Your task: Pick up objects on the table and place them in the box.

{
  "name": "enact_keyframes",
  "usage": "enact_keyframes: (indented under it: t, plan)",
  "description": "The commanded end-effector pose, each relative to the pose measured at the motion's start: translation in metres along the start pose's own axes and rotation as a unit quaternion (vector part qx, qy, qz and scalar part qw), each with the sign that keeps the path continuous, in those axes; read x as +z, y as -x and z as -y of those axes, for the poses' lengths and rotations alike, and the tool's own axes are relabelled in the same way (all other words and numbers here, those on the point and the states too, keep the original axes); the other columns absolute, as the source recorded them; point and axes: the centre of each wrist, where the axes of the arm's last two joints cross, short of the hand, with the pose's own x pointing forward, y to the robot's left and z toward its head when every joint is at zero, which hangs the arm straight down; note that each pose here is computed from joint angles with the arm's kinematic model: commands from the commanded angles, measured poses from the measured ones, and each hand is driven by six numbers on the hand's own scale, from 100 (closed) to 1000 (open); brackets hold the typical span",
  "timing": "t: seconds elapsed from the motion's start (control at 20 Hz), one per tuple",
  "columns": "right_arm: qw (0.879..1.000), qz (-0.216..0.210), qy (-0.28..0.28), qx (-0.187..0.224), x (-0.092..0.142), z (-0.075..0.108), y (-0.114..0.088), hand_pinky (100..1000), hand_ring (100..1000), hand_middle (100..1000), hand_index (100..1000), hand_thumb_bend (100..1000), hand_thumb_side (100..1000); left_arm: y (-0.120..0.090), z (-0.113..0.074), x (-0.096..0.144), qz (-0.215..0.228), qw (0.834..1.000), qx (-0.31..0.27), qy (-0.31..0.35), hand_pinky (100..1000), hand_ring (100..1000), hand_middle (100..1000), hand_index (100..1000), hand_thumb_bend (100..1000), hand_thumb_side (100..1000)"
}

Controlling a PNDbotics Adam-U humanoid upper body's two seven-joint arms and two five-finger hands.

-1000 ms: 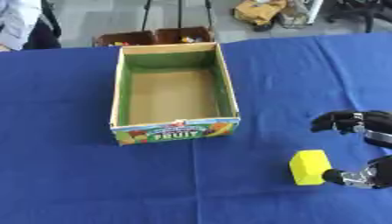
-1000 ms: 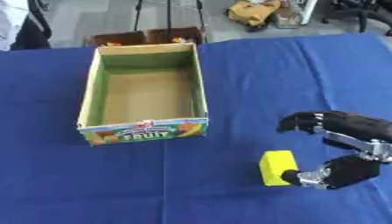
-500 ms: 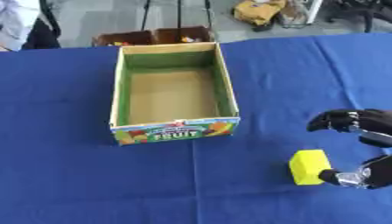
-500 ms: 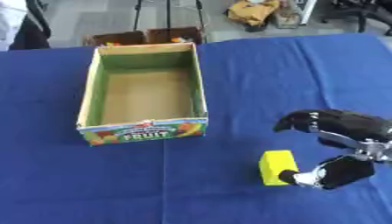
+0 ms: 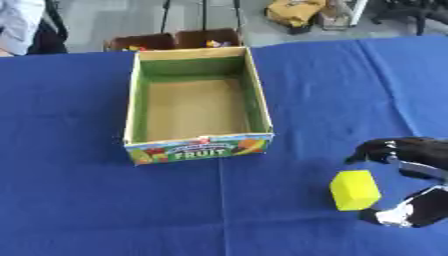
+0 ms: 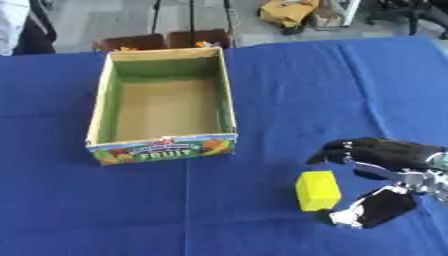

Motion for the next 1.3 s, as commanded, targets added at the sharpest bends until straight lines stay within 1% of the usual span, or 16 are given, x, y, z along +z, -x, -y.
enact_keyframes:
  t: [0.05, 0.25, 0.4, 0.95, 1.1, 1.3]
  plan:
    - [1.000, -0.009, 0.002, 0.015, 0.0024, 0.0090, -0.0023, 727, 947, 810, 1000, 427, 730, -0.0060, -0.0035, -0.0047, 0.015, 1.000, 0.001, -0.003, 710, 944, 969, 1000, 100, 1000]
    - [0.999, -0.034, 0.006, 0.019, 0.0011, 0.0072, -0.0034, 720, 933, 799, 984, 407, 732, -0.0059, -0.0029, -0.0040, 0.013, 1.000, 0.003, -0.004, 707, 945, 980, 998, 100, 1000]
    - [0.999, -0.046, 0.004, 0.021, -0.0001, 0.0043, -0.0045, 717, 925, 787, 982, 406, 730, -0.0059, -0.0023, -0.0035, 0.013, 1.000, 0.005, -0.004, 706, 944, 977, 995, 100, 1000]
    - [0.999, -0.046, -0.026, 0.012, -0.0023, -0.0004, -0.0068, 716, 920, 730, 957, 404, 698, -0.0068, -0.0010, -0.0041, 0.015, 1.000, 0.011, -0.003, 704, 945, 968, 983, 100, 1000]
    - [0.998, -0.051, -0.027, 0.012, -0.0021, -0.0002, -0.0066, 716, 916, 707, 933, 378, 688, -0.0071, -0.0009, -0.0045, 0.016, 1.000, 0.011, -0.003, 704, 945, 967, 983, 100, 1000]
    - [0.997, -0.066, -0.025, 0.013, -0.0012, 0.0003, -0.0057, 711, 902, 681, 910, 318, 662, -0.0071, -0.0008, -0.0045, 0.017, 1.000, 0.012, -0.003, 704, 945, 966, 982, 100, 1000]
